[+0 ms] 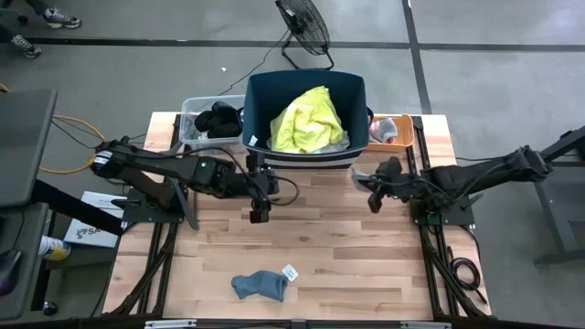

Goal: Pick & Place Cloths
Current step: Put the gray sock into the yellow bin

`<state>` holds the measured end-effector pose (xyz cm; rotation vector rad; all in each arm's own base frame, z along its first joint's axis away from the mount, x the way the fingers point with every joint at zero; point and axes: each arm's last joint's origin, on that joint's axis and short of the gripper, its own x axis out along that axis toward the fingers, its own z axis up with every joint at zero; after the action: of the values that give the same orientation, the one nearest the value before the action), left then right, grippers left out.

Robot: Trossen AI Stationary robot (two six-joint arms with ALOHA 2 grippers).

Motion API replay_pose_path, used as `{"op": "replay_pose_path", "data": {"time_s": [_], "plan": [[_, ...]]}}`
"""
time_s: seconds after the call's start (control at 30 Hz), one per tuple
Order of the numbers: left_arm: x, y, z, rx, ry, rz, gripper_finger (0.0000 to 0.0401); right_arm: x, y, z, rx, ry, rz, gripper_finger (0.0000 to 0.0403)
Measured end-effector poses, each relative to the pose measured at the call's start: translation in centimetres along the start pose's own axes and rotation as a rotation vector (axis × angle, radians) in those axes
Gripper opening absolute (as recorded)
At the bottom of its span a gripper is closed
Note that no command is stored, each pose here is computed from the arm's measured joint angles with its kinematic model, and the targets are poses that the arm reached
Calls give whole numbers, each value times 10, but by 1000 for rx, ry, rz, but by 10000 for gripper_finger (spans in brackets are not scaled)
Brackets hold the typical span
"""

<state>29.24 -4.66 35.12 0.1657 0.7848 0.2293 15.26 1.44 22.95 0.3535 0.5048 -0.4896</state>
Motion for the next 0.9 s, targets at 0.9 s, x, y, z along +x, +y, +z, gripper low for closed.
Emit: {"op": "replay_pose_path", "data": {"time_s": [0.9], "plan": [[22, -7, -36, -36, -96, -36, 280, 2, -83, 15, 256, 62, -710, 4]]}}
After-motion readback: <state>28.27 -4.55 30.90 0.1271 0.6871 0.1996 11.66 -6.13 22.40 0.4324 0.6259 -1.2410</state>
